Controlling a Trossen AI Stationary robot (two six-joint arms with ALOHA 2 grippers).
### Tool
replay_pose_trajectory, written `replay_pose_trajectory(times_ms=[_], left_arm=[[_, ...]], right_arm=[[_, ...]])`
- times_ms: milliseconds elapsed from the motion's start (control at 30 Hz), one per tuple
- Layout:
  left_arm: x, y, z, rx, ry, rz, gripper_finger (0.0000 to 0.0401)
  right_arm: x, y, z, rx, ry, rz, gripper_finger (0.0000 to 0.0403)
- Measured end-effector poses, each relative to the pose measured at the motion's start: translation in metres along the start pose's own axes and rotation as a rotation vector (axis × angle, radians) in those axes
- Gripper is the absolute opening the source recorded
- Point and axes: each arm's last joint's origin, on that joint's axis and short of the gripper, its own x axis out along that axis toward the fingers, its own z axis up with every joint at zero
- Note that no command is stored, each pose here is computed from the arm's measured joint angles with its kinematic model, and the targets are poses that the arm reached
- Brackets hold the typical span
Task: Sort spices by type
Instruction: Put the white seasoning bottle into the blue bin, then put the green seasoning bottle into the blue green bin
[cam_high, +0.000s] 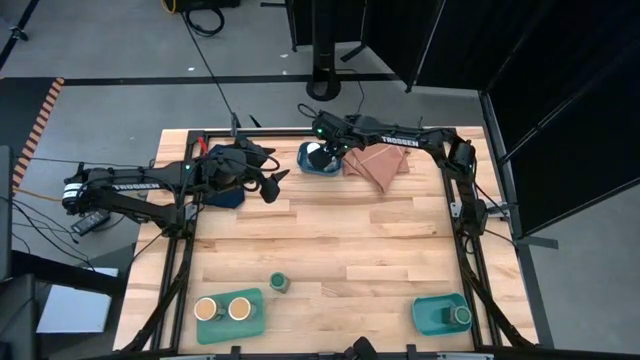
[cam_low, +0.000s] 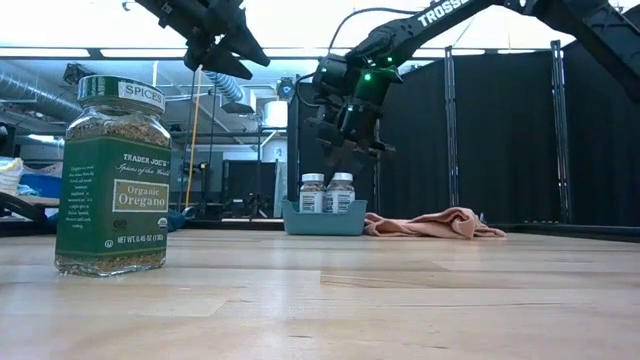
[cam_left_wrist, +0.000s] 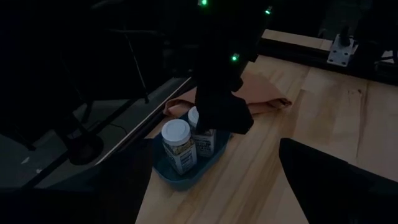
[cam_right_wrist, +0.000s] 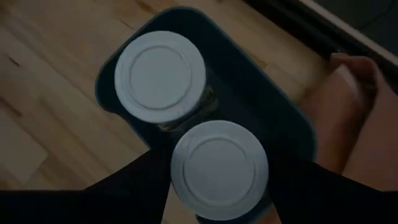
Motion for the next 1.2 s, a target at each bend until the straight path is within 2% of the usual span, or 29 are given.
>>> replay_pose_trajectory(times_ms=[367,533,733,1000,1200], left_arm=[[0.000,0.000,0.000,0.001,0.001,0.000,0.0351],[0.000,0.000,0.000,0.001,0.002,0.000,0.0351],[0.000,0.000,0.000,0.001,0.004,-0.015,0.0351],[0.000,-0.002,-0.001,-0.002,0.011,-0.063,0.0351],[-0.001,-0.002,-0.002,0.000,0.030,-0.094,0.0351]], right_arm=[[-0.022,-0.002,0.016,-0.011,-0.016,-0.010,0.0285],[-0.040,-0.007,0.022,-0.058,0.021,-0.038,0.0284],[-0.075,-0.004,0.031,-0.138,0.024,-0.033,0.0282],[-0.129,0.014,0.038,-0.262,-0.010,0.128,0.0279],[-0.165,0.035,0.022,-0.373,0.042,0.356,0.0278]])
